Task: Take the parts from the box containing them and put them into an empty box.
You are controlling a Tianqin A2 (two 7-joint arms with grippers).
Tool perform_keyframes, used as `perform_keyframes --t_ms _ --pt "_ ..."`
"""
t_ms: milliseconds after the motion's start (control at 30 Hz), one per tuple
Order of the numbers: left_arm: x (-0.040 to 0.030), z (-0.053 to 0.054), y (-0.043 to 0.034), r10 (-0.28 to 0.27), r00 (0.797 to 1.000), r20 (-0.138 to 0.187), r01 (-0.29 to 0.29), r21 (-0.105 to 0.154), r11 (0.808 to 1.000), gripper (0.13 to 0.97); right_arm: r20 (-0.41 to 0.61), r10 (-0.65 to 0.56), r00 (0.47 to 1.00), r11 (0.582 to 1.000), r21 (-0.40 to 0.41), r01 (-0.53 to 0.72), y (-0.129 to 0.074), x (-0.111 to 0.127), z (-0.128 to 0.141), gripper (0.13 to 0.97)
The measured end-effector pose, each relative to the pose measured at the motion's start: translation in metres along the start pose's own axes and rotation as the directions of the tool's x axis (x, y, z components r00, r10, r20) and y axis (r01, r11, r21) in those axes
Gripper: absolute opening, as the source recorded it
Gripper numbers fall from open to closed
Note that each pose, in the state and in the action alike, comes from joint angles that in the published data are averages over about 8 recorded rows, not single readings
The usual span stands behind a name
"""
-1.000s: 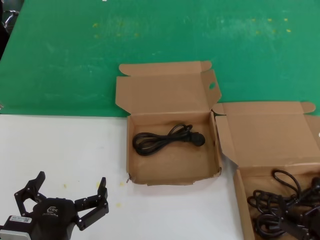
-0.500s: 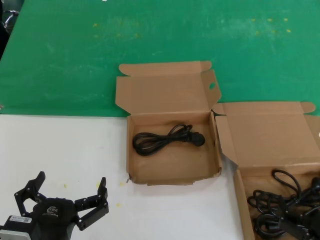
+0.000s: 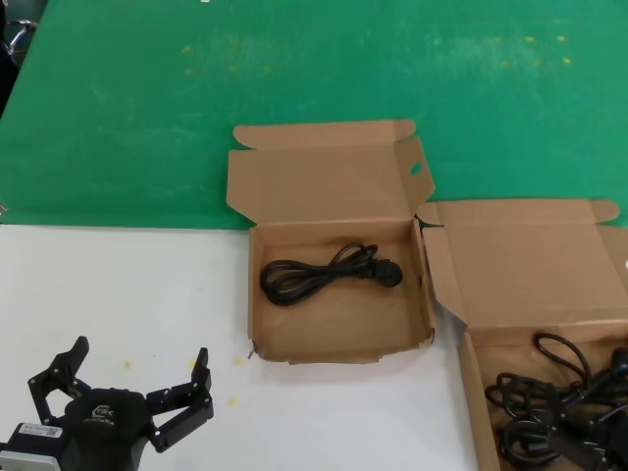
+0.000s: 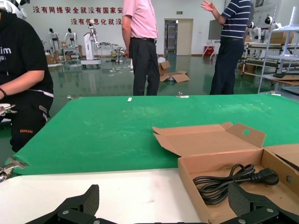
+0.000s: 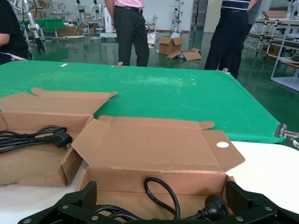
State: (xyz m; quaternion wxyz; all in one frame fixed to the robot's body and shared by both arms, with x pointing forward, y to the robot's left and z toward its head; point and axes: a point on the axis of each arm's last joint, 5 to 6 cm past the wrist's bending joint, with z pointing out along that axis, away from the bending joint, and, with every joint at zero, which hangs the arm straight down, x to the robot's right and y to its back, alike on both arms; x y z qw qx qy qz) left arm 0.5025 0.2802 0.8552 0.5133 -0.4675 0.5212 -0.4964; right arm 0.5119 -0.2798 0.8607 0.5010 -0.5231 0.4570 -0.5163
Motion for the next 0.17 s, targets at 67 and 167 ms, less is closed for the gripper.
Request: perform_keyframes --t_ms 67,167 --pt "0.0 0.0 0.0 0.0 1.0 0.0 0.0 0.0 1.0 0.966 0.0 0.0 1.0 1.0 0.0 0.0 0.0 0.0 0.0 0.966" --pt "0.0 0.0 0.0 0.0 1.0 0.0 0.0 0.0 1.0 0.966 0.0 0.0 1.0 1.0 0.0 0.0 0.0 0.0 0.0 0.966"
